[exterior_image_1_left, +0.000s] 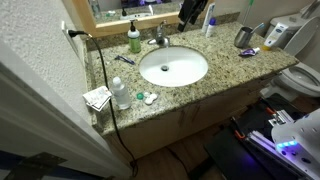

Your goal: Put the shaving stick on the right side of the sink

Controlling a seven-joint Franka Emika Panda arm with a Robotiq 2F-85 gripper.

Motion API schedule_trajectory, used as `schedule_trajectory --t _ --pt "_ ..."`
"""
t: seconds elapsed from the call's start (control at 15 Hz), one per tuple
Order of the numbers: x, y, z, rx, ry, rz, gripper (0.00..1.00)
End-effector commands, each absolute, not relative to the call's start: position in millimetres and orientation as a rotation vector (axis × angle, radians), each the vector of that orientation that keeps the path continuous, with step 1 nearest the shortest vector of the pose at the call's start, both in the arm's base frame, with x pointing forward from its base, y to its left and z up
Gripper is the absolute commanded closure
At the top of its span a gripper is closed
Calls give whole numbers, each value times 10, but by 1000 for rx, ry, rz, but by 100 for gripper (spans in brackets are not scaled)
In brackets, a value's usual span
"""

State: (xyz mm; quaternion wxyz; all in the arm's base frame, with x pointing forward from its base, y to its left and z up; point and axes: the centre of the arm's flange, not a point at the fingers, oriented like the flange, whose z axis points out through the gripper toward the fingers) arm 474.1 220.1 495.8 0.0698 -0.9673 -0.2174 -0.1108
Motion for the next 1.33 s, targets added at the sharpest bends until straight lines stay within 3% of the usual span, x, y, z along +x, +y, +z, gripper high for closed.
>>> schedule_trajectory --t 0.0,0.47,0.8,1.2,1.27 --pt "4835 2189 4944 -2891 -751 -534 0" --pt "4839 2211 5066 -2891 -727 -552 0" --pt "5065 2309 4661 -2909 -772 -130 0" --pt "5337 2386 4431 -2888 -881 -279 0" --pt "5192 2350 4461 -2902 -827 -235 0"
